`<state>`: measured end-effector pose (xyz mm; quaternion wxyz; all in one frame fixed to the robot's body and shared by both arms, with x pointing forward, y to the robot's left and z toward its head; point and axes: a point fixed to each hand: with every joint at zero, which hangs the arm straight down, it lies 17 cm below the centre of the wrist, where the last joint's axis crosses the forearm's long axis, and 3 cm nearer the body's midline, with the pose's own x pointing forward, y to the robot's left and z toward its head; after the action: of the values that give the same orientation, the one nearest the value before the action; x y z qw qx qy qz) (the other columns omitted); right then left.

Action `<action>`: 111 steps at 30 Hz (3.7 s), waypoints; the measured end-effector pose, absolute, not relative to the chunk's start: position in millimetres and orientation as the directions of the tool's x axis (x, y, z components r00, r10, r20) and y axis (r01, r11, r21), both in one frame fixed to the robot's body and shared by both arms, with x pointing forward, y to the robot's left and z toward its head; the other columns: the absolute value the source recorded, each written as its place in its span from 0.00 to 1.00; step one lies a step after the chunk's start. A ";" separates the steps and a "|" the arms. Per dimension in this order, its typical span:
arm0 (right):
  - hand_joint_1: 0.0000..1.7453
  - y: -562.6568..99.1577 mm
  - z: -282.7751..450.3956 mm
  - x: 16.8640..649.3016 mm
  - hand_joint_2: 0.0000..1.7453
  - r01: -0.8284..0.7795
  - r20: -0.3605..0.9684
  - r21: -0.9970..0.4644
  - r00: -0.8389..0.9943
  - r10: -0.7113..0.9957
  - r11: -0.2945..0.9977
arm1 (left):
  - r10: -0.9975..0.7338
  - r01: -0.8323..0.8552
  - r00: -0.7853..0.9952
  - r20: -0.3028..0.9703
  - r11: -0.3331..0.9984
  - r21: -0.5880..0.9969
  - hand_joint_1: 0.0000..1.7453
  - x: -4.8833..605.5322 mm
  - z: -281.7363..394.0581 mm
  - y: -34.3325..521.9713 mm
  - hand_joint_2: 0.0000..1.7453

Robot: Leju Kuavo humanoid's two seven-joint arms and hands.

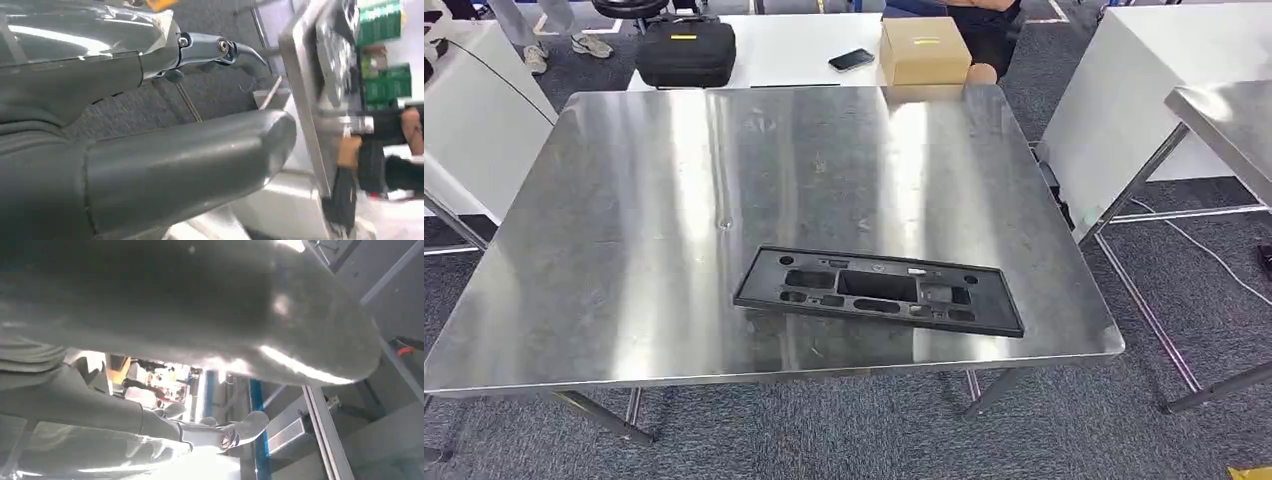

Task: Take the parts from the cabinet and place them on the table.

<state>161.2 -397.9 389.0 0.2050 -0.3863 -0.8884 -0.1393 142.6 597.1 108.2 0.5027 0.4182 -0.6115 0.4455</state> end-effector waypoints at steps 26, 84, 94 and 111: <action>0.00 -393.8 388.9 179.9 0.00 0.623 0.486 0.168 -0.727 0.486 0.764 | -0.144 -0.984 -0.111 0.983 0.154 -0.089 0.00 100.3 135.2 592.2 0.00; 0.00 -299.4 -267.1 106.7 0.00 -0.083 0.249 -0.425 0.947 0.204 0.901 | 0.084 -0.223 0.968 0.237 0.724 0.653 0.00 41.2 -249.7 380.3 0.00; 0.00 -295.3 -266.4 117.6 0.00 -0.168 0.267 -0.419 0.917 0.298 0.892 | -0.025 -0.168 0.958 0.284 0.754 0.635 0.00 58.3 -249.6 368.6 0.00; 0.00 -309.8 -252.7 160.7 0.00 -0.080 0.397 -0.448 0.875 0.278 0.891 | -0.001 -0.210 0.950 0.312 0.737 0.643 0.00 62.3 -246.3 373.9 0.00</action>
<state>160.7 -309.8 -252.7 0.9443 -0.2140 -0.2314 0.0946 62.3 373.9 -246.3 0.9202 0.3582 -0.1475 0.0566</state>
